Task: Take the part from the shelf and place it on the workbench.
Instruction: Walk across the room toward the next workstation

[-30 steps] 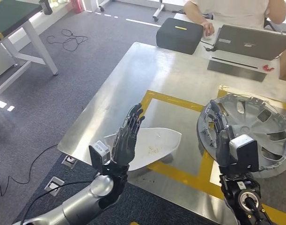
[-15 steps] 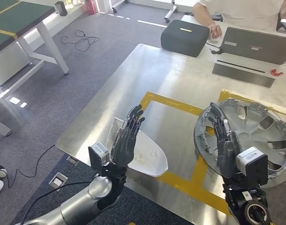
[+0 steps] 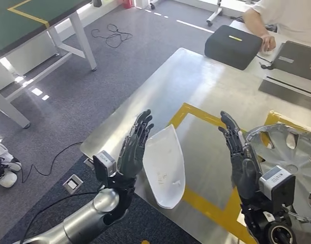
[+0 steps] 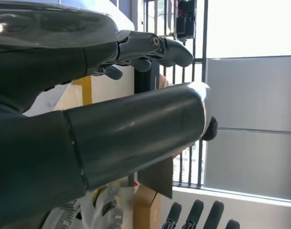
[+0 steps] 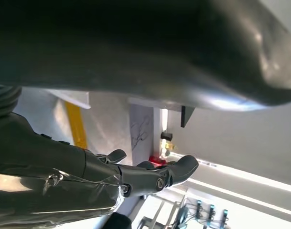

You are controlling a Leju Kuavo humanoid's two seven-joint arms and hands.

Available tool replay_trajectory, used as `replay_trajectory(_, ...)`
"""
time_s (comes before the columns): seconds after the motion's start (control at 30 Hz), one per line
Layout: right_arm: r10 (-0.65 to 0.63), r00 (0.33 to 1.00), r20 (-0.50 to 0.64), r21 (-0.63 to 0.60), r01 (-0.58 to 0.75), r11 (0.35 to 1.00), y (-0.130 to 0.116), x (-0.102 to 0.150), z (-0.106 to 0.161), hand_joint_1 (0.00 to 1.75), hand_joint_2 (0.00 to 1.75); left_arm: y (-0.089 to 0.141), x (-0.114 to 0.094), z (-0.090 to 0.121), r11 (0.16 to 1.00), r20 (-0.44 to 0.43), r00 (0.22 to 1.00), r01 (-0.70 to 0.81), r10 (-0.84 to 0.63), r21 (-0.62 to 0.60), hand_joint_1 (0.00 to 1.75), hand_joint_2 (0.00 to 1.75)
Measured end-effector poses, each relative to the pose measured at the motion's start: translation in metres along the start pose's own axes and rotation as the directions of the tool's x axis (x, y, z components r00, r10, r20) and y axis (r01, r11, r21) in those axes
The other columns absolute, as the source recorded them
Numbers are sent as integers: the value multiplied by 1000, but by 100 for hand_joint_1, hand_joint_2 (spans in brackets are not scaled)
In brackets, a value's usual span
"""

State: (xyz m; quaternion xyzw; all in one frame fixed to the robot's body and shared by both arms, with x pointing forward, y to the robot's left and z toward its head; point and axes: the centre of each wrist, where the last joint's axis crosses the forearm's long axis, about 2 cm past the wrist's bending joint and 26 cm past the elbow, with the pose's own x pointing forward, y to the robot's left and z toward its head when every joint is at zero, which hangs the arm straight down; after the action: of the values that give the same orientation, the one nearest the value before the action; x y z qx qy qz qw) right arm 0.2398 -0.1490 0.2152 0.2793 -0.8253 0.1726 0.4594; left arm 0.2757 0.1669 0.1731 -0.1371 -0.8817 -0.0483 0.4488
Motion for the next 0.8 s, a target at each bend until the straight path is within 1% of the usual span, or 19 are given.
replay_trajectory(0.37, 5, 1000, -15, 12, -5, 1000, -2, 0, 8, 0, 0, -1, 1, -3, 1000, 6, 1000, -14, 14, 6, 0, 0)
replay_trajectory(0.8, -5, 1000, -5, 23, 5, 1000, -3, 3, 7, 0, 0, 1, 1, -4, 1000, 3, 1000, -10, 10, 19, 0, 0)
